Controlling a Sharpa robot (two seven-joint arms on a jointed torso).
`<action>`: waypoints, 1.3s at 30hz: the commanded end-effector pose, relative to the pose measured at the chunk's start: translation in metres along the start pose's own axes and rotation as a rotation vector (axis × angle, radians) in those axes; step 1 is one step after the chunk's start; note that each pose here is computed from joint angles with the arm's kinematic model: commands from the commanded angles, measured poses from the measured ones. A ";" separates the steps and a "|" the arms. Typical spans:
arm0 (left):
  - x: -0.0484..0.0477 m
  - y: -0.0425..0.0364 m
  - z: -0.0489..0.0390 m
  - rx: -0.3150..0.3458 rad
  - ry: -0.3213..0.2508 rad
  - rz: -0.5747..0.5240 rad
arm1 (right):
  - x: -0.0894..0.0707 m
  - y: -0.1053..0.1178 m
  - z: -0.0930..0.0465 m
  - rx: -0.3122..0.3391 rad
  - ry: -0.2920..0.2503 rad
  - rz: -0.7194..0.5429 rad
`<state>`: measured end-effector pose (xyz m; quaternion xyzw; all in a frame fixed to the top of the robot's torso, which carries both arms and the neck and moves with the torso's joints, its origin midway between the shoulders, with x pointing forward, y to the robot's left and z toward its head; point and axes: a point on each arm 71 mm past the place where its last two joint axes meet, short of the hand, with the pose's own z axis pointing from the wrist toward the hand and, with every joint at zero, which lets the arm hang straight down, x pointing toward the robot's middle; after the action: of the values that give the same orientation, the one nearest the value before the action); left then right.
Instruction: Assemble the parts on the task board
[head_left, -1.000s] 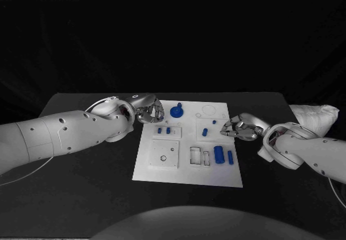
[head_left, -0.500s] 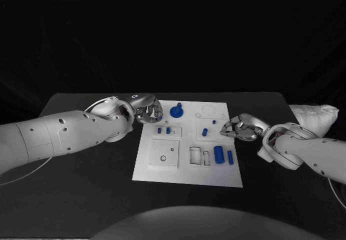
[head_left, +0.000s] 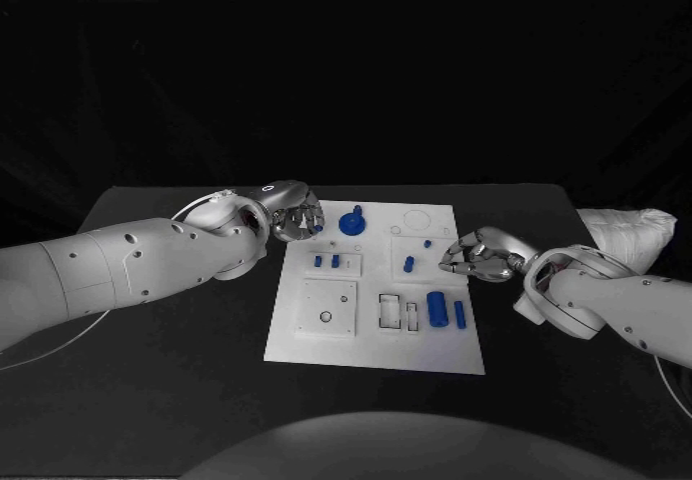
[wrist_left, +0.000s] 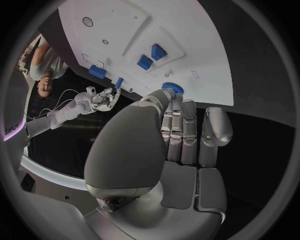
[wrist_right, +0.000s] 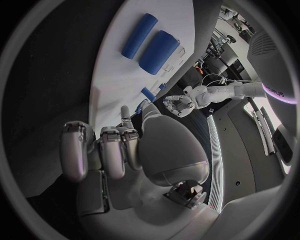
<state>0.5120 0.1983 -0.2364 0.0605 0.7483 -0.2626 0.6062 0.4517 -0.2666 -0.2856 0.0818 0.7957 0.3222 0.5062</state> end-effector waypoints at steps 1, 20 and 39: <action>-0.0009 0.0027 0.0034 -0.039 -0.003 -0.053 | 0.001 0.001 0.000 -0.005 0.011 -0.001; 0.0041 -0.0023 0.0142 -0.060 0.069 -0.077 | 0.001 0.000 -0.001 -0.003 0.011 -0.001; 0.0134 -0.0138 0.0228 -0.051 0.163 -0.068 | 0.001 0.000 -0.001 -0.004 0.010 -0.001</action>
<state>0.5236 0.1744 -0.2449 0.0354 0.7880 -0.2631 0.5555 0.4515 -0.2673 -0.2858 0.0826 0.7961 0.3215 0.5060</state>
